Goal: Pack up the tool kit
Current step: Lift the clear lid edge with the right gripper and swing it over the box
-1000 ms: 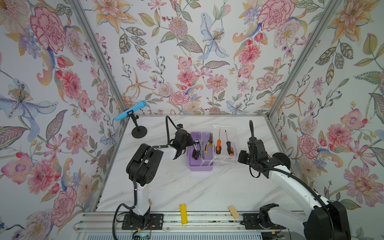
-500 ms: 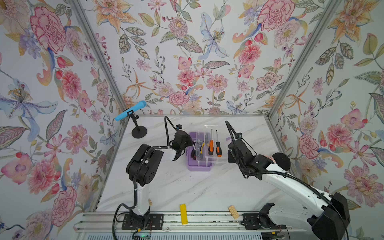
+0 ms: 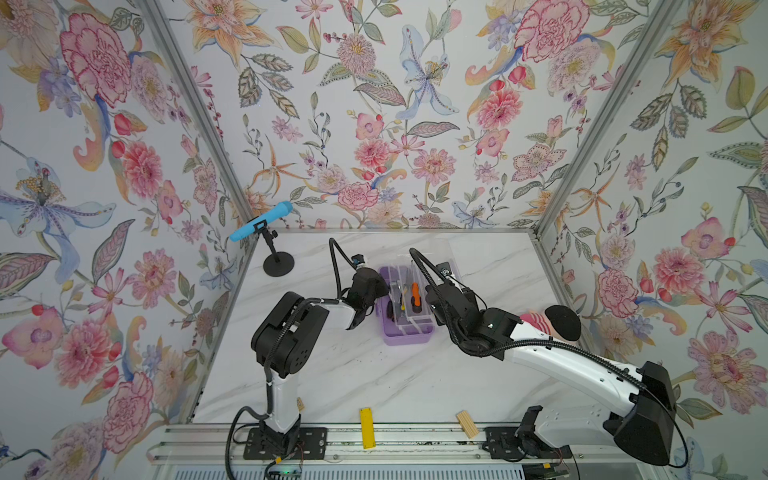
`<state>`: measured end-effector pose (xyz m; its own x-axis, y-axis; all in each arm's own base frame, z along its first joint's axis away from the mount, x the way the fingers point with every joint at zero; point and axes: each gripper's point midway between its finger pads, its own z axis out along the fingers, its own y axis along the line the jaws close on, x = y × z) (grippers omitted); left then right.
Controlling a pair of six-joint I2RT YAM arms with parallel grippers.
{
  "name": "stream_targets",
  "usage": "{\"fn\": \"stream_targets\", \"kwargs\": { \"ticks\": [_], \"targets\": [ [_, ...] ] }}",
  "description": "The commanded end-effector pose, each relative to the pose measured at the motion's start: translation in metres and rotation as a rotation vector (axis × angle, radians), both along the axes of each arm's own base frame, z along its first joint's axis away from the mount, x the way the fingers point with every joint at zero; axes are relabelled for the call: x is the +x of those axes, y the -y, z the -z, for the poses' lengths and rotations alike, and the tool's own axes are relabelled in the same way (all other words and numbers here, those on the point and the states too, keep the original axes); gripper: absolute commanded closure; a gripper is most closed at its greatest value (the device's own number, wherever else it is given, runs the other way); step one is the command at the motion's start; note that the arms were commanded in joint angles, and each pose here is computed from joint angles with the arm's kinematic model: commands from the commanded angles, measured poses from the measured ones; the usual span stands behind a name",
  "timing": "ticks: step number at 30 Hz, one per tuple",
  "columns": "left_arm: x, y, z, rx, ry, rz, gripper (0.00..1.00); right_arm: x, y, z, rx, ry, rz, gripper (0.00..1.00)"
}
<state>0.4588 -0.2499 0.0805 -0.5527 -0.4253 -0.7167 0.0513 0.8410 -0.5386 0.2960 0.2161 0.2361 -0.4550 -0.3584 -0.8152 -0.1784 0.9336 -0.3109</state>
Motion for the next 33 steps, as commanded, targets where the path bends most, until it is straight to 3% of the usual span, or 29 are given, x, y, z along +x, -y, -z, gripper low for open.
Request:
{"fn": "stream_targets", "kwargs": {
  "ticks": [1, 8, 17, 20, 24, 28, 33],
  "targets": [
    [-0.052, 0.068, 0.003, -0.060, -0.030, 0.299, 0.96, -0.011, -0.058, -0.014, 0.053, 0.016, -0.191, 1.00],
    [-0.055, 0.069, 0.011, -0.053, -0.041, 0.300, 0.96, -0.031, -0.098, 0.005, -0.025, -0.016, -0.265, 1.00],
    [-0.062, 0.066, 0.013, -0.069, -0.046, 0.291, 0.95, -0.056, -0.126, 0.019, 0.045, -0.119, -0.392, 0.68],
    [-0.063, 0.064, 0.013, -0.069, -0.049, 0.280, 0.95, -0.068, -0.136, 0.022, 0.092, -0.163, -0.470, 0.59],
    [-0.063, 0.057, 0.013, -0.064, -0.048, 0.236, 0.95, -0.071, -0.137, 0.021, 0.140, -0.191, -0.494, 0.56],
    [-0.064, 0.048, 0.018, -0.062, -0.056, 0.179, 0.96, -0.078, -0.134, 0.014, 0.257, -0.244, -0.535, 0.54],
    [-0.058, 0.028, 0.030, -0.018, -0.098, 0.057, 0.98, -0.102, -0.121, 0.000, 0.393, -0.329, -0.595, 0.42]
  ]
}}
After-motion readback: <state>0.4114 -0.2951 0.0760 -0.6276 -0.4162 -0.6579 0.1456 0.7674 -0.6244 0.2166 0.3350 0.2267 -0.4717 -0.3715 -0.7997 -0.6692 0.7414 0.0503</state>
